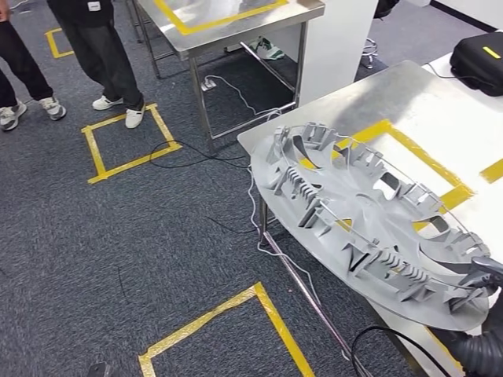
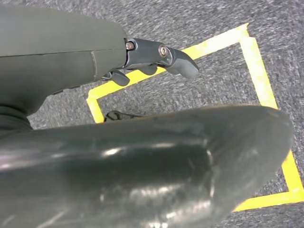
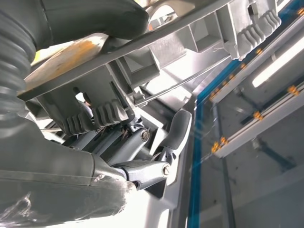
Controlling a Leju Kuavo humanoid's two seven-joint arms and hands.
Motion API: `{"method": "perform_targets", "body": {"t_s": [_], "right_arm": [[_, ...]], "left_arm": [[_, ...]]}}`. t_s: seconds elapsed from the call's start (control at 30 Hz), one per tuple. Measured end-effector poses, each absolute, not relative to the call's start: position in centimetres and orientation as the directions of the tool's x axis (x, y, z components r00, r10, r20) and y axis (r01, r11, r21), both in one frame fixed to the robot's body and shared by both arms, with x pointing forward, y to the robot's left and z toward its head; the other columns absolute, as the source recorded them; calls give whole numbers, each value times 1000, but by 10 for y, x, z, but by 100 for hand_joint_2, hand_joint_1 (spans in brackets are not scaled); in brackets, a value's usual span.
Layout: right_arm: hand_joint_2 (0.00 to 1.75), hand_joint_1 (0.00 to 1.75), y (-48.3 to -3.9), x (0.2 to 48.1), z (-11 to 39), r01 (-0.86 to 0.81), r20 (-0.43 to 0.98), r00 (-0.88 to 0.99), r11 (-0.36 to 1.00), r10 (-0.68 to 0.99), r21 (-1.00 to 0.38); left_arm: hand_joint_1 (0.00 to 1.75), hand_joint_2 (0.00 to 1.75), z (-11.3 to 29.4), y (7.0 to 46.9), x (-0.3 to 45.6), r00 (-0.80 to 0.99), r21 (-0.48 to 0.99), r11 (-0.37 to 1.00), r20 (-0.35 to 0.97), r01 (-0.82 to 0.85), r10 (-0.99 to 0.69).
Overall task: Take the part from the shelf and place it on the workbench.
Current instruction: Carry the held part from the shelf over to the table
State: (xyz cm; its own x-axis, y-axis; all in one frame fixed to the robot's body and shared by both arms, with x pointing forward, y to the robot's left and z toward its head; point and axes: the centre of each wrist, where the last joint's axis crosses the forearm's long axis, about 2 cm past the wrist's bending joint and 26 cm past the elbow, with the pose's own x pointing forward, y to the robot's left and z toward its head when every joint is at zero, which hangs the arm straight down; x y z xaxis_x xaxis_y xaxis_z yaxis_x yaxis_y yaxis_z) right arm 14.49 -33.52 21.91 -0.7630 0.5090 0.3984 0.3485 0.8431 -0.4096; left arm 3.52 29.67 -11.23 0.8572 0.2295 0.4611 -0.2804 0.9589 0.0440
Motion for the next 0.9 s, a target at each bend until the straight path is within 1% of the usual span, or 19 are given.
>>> {"method": "perform_targets", "body": {"t_s": [0.47,0.7,0.9], "right_arm": [[175,175,-336,139,214,412,373,-715,787,592,-460],[175,175,-338,138,212,457,355,-655,724,667,-517],[175,175,-339,137,209,459,351,-643,709,681,-536]], "left_arm": [[0,0,-113,299,33,858,44,958,458,-283,232],[0,0,-112,297,34,855,32,960,463,-279,233],[0,0,-112,295,35,854,26,961,466,-277,233]]}}
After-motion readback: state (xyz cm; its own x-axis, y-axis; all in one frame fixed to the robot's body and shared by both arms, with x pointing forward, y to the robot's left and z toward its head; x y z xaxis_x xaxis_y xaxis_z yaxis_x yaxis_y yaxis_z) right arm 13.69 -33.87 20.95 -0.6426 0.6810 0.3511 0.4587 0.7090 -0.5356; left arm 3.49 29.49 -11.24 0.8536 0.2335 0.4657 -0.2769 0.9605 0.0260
